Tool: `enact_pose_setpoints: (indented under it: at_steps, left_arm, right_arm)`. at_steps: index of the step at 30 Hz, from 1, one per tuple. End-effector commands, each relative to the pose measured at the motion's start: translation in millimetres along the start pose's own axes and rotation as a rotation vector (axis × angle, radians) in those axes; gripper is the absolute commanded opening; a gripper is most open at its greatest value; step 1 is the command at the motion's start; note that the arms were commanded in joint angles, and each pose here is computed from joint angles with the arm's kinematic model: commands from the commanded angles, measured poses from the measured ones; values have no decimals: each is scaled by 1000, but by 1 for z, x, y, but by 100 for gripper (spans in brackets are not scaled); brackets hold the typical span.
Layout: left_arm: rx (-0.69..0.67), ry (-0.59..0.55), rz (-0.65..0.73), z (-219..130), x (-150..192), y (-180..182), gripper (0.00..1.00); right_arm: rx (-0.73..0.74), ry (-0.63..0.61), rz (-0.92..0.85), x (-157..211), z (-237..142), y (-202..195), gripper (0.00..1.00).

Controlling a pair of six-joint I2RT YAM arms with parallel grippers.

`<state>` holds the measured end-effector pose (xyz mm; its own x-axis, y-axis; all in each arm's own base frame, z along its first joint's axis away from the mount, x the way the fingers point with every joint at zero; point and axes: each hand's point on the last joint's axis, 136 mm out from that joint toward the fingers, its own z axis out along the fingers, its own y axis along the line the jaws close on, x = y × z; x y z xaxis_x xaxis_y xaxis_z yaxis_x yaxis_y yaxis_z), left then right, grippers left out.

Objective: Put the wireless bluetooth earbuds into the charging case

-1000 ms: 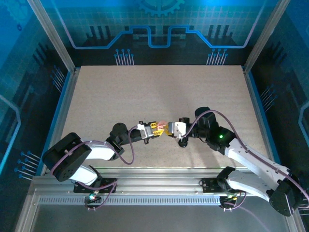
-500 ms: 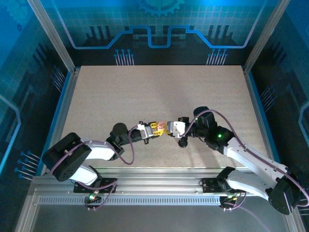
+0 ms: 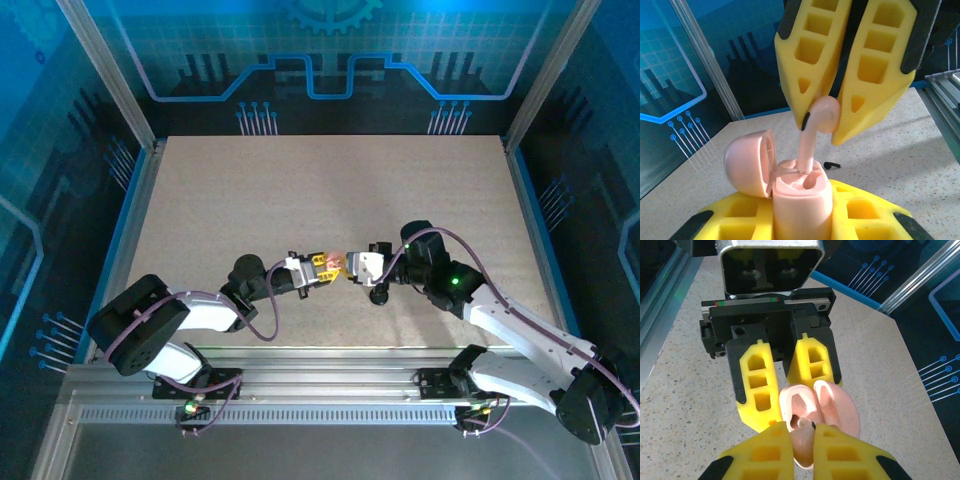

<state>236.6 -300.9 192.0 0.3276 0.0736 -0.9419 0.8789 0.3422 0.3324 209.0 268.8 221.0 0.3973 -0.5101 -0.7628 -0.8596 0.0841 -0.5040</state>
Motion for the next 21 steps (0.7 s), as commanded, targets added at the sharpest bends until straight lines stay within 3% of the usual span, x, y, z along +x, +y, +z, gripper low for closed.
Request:
enact_pose_setpoints:
  at_steps: [1, 21]
  left_arm:
    - [-3, -39, 47, -1, -13, -1, 12]
    - [1, -53, 54, -2, -19, -1, 12]
  right_arm:
    - [-51, 4, -13, -2, 0, 11, 11]
    - [-79, 66, -23, 15, 11, 15, 12]
